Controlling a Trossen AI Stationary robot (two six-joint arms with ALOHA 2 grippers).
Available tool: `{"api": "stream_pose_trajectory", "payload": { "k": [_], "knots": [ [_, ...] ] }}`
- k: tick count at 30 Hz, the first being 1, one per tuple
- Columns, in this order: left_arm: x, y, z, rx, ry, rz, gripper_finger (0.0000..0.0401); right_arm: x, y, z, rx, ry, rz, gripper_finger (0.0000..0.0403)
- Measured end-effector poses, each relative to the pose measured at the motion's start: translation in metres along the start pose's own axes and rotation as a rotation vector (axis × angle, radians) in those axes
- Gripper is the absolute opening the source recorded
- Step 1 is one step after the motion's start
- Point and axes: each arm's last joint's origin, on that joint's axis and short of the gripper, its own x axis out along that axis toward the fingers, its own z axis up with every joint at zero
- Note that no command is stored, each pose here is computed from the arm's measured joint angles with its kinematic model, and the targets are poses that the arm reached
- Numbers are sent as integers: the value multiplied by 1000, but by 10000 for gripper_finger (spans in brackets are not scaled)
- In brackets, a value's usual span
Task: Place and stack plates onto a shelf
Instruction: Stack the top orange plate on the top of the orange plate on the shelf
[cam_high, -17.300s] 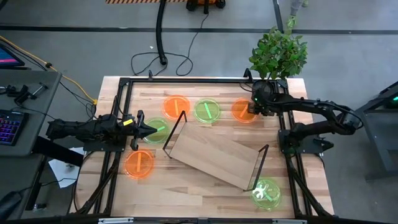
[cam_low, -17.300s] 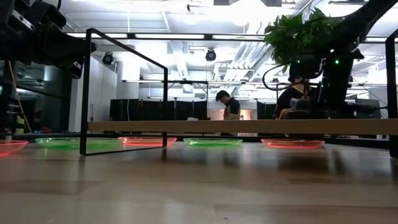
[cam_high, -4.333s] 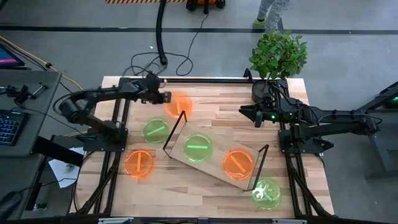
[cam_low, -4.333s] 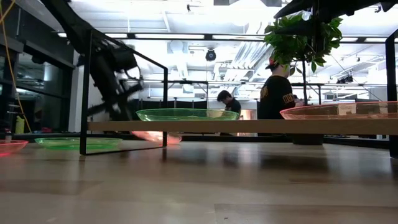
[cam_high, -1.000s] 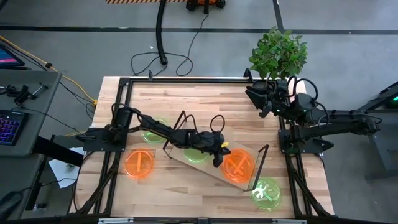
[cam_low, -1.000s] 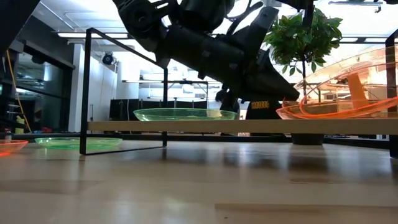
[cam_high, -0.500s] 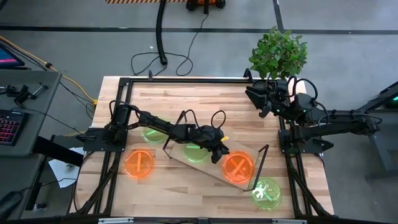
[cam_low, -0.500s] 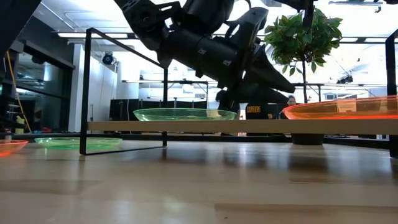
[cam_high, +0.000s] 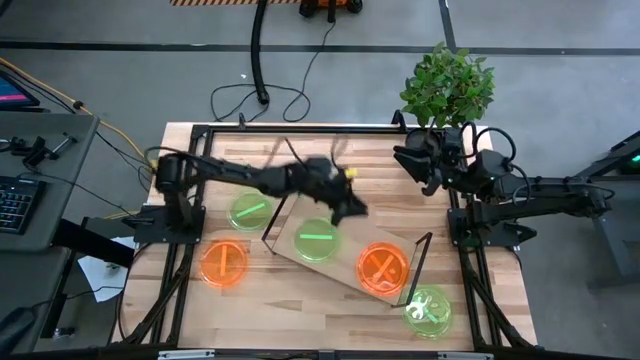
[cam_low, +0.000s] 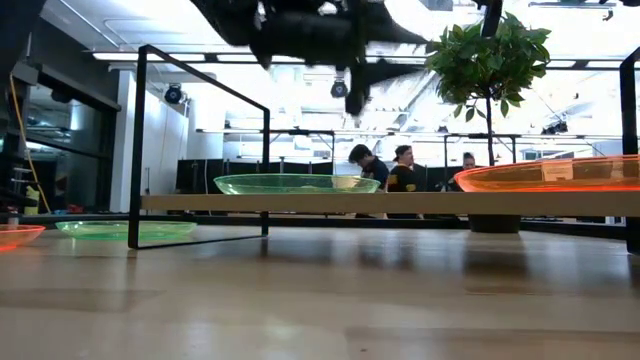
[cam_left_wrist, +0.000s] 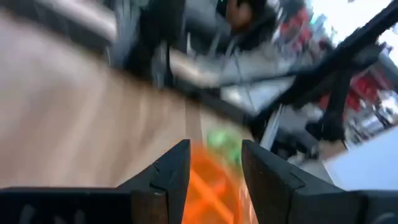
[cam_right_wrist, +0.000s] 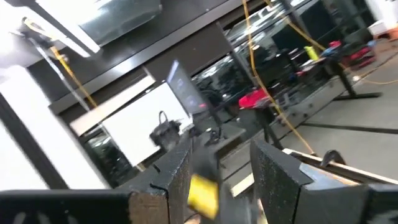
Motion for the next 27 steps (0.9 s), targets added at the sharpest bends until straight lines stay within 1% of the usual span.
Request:
{"api": "stream_pose_trajectory", "payload": {
  "k": [2, 5, 8, 11, 14, 17, 20, 23, 27],
  "knots": [
    [-22, -5, 23, 38, -61, 9, 129, -1, 0, 0, 0, 4, 10, 145],
    [-59, -20, 55, 106, -165, 8, 129, -2, 1, 1, 1, 9, 25, 145],
    [-97, -39, 79, 174, -256, 18, 129, -2, 2, 1, 11, 25, 45, 145],
    [-133, -60, 93, 246, -336, 63, 129, -2, 2, -1, 45, 57, 81, 145],
    [-163, -79, 99, 311, -393, 127, 128, -2, 3, -3, 77, 97, 121, 145],
    [-185, -90, 91, 341, -450, 166, 128, -2, 4, -3, 98, 117, 147, 145],
    [-203, -90, 73, 319, -496, 218, 128, -2, 4, -4, 103, 130, 162, 145],
    [-218, -86, 50, 265, -557, 217, 128, -3, 4, -4, 98, 134, 166, 145],
    [-236, -84, 26, 228, -632, 171, 128, -3, 4, -4, 95, 137, 164, 145]
  ]
}}
